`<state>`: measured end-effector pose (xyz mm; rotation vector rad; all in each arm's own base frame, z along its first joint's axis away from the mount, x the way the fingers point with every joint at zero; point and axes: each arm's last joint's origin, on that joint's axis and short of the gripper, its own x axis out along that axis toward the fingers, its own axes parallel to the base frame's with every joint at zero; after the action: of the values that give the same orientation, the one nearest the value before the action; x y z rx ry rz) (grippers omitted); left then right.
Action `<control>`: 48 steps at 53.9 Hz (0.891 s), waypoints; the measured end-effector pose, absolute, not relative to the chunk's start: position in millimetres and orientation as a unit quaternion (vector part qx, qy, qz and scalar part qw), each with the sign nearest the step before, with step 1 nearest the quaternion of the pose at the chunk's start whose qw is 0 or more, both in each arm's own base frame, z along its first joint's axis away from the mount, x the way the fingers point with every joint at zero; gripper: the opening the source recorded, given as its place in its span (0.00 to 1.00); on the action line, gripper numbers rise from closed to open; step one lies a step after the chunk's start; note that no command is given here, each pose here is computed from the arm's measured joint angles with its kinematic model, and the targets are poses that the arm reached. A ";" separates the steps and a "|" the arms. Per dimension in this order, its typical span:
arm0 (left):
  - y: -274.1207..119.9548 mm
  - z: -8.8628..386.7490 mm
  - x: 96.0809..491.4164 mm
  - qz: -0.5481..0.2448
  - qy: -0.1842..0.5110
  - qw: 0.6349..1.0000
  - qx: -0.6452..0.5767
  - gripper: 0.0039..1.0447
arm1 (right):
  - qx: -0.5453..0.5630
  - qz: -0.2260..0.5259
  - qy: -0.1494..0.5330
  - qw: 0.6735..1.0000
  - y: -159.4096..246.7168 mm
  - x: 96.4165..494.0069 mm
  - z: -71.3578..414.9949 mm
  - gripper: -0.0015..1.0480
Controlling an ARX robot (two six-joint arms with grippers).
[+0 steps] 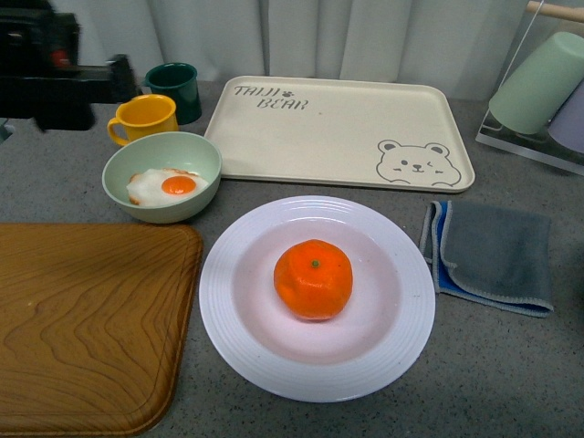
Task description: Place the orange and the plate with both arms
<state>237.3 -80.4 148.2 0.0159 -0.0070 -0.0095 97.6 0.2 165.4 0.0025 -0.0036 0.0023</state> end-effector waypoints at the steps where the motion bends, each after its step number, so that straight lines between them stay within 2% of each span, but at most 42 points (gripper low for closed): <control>1: -76.8 148.3 233.5 -0.007 -0.002 1.000 0.007 0.32 | 0.001 0.001 -0.002 1.000 0.2 97.6 165.4 0.91; 10: -50.0 148.0 207.7 0.001 0.009 1.000 0.004 0.03 | 0.001 0.002 -0.002 1.000 0.3 97.6 165.4 0.91; 21: -29.9 161.2 182.3 -0.004 0.009 1.000 0.002 0.03 | 0.001 0.002 -0.002 1.000 0.3 97.6 165.4 0.91; 48: -1.2 165.5 143.8 0.000 0.002 1.000 -0.001 0.03 | 0.001 0.002 -0.002 1.000 0.3 97.6 165.4 0.91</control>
<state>143.8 -1.2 165.5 -0.0020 0.0048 0.0004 97.6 0.3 165.4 0.0025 -0.0036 0.0038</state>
